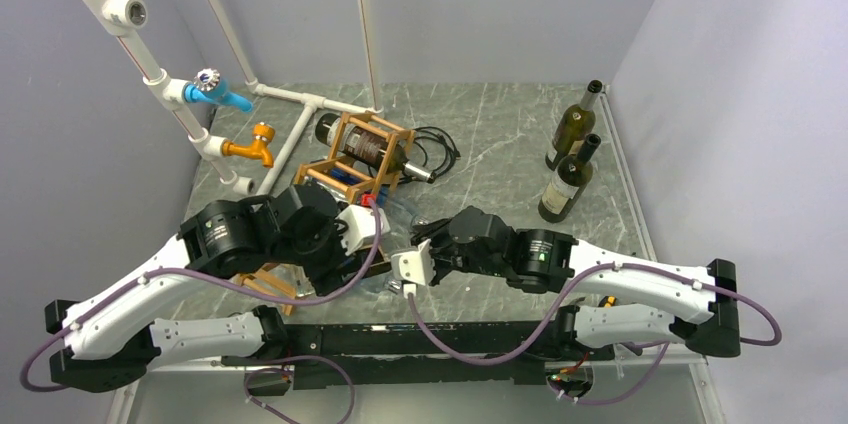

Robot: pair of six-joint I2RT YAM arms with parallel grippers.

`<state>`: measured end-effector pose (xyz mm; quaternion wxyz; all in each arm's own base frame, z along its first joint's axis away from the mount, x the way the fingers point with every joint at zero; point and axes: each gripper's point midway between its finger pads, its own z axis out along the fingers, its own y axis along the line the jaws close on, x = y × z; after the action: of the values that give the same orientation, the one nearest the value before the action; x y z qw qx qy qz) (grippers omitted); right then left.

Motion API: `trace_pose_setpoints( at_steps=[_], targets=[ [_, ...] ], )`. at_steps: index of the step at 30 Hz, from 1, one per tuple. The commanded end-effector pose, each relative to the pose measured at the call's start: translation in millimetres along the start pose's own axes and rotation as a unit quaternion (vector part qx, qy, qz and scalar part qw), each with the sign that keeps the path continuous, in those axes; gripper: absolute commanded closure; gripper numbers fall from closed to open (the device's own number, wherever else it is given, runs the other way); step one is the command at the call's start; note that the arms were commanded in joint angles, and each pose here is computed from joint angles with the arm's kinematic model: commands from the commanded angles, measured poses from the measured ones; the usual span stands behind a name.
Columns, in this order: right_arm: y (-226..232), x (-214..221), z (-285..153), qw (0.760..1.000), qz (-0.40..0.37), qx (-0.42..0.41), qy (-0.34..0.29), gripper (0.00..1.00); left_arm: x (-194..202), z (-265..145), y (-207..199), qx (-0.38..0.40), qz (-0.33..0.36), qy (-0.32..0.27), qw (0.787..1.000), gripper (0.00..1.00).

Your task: Put the wine bottle on the wine rack

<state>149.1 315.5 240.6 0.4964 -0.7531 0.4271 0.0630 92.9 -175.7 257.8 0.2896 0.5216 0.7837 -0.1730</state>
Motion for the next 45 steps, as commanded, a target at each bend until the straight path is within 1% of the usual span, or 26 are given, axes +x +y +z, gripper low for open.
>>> trace_pose_setpoints(
  at_steps=[1, 2, 3, 4, 5, 8, 11, 14, 17, 20, 22, 27, 31, 35, 39, 45],
  targets=[
    [-18, -14, -13, 0.992, 0.093, 0.069, -0.048, 1.00, -65, -20, 19, -0.053, -0.030, -0.124, 0.990, 0.75],
    [-15, -15, -14, 0.989, 0.119, 0.068, -0.052, 1.00, -66, -21, 25, -0.070, -0.033, -0.123, 0.989, 0.61],
    [-13, -17, -17, 0.986, 0.145, 0.062, -0.057, 1.00, -67, -21, 28, -0.080, -0.052, -0.124, 0.988, 0.41],
    [-10, -18, -19, 0.982, 0.168, 0.059, -0.061, 1.00, -69, -20, 30, -0.086, -0.057, -0.122, 0.987, 0.12],
    [-8, -19, -20, 0.977, 0.194, 0.059, -0.063, 1.00, -71, -21, 32, -0.090, -0.060, -0.124, 0.986, 0.01],
    [8, -21, -19, 0.967, 0.243, 0.029, -0.068, 1.00, -79, -25, 38, -0.107, -0.064, -0.134, 0.983, 0.01],
    [16, -20, -19, 0.960, 0.272, 0.023, -0.067, 1.00, -88, -35, 50, -0.140, -0.075, -0.153, 0.975, 0.00],
    [19, -25, -26, 0.950, 0.298, 0.022, -0.090, 1.00, -93, -51, 66, -0.186, -0.095, -0.176, 0.962, 0.00],
    [16, -30, -39, 0.935, 0.336, 0.027, -0.106, 1.00, -89, -71, 84, -0.244, -0.126, -0.197, 0.941, 0.01],
    [14, -43, -48, 0.918, 0.369, 0.025, -0.142, 1.00, -80, -87, 96, -0.281, -0.151, -0.225, 0.921, 0.00],
    [12, -50, -49, 0.905, 0.393, 0.022, -0.159, 1.00, -76, -98, 99, -0.289, -0.166, -0.258, 0.907, 0.01],
    [5, -52, -48, 0.859, 0.480, 0.044, -0.173, 1.00, -65, -114, 102, -0.297, -0.194, -0.302, 0.885, 0.01],
    [4, -58, -53, 0.834, 0.514, 0.044, -0.198, 1.00, -58, -118, 104, -0.304, -0.205, -0.307, 0.878, 0.00],
    [2, -62, -67, 0.819, 0.527, 0.043, -0.224, 1.00, -54, -117, 105, -0.308, -0.209, -0.304, 0.877, 0.00],
    [10, -71, -84, 0.803, 0.547, 0.010, -0.236, 1.00, -53, -111, 106, -0.312, -0.212, -0.299, 0.877, 0.00],
    [35, -84, -96, 0.783, 0.564, -0.061, -0.254, 1.00, -53, -107, 113, -0.333, -0.229, -0.301, 0.864, 0.00]
  ],
)
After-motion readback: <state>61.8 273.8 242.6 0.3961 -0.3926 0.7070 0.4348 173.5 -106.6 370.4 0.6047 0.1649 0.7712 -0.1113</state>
